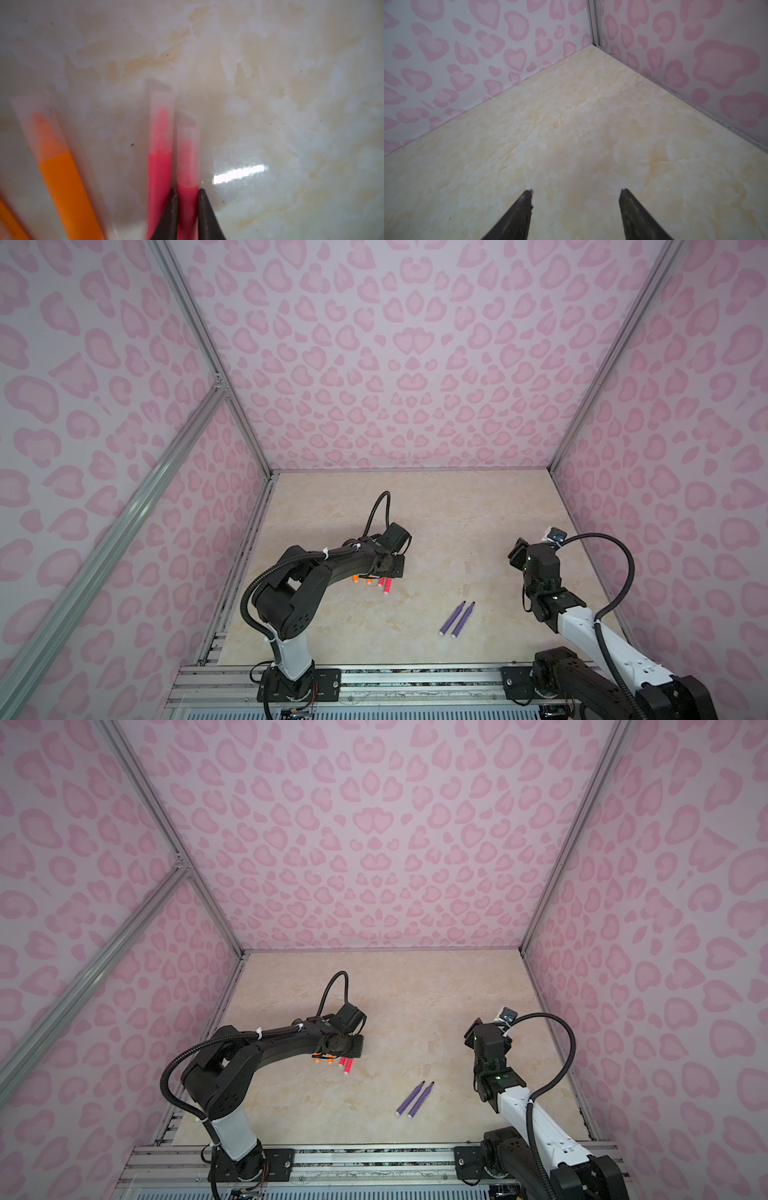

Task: Insert the pens into the pen caps
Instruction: 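Lower the capped pink marker beside the other pink marker and release it, then move the open left gripper over the two purple markers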

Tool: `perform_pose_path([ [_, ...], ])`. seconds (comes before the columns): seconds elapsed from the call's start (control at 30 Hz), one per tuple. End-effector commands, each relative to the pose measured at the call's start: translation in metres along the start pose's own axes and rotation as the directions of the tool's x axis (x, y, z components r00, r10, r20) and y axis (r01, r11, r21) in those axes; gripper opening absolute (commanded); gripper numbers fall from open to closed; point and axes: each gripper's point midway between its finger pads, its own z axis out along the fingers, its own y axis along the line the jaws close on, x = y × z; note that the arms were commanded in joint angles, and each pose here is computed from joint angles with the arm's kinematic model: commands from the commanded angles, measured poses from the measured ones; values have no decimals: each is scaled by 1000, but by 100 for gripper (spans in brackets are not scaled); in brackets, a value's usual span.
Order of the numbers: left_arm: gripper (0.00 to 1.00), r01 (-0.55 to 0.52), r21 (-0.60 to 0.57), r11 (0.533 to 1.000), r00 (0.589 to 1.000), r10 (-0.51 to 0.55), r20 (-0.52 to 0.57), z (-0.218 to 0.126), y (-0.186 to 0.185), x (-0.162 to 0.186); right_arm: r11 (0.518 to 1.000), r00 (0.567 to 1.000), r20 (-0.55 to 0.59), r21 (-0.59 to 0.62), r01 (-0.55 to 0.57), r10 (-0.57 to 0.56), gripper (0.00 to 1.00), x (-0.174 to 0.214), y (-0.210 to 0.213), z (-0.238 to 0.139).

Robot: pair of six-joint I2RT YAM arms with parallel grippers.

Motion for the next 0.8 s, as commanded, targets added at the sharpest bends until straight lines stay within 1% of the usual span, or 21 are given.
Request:
perform_pose_path([
  [0.0,14,8,-49,999,1000,-8,-12,-2,10,4,1000,1000,11,-1,-12,12,68,-1,-1,0],
  [0.27,16,18,-38,999,1000,-18,2,-4,10,1,1000,1000,6,-2,-13,13,67,0,-1,0],
  [0.47,27,15,-14,1000,999,-15,36,-13,8,-3,1000,1000,5,-4,-14,14,67,1,-1,1],
  [0.67,35,-41,60,997,995,35,90,-29,-10,-6,1000,1000,3,-1,-15,15,67,1,-1,2],
  [0.77,35,-100,49,994,983,91,160,-46,-19,-11,1000,1000,-1,-2,-14,14,67,2,0,3],
])
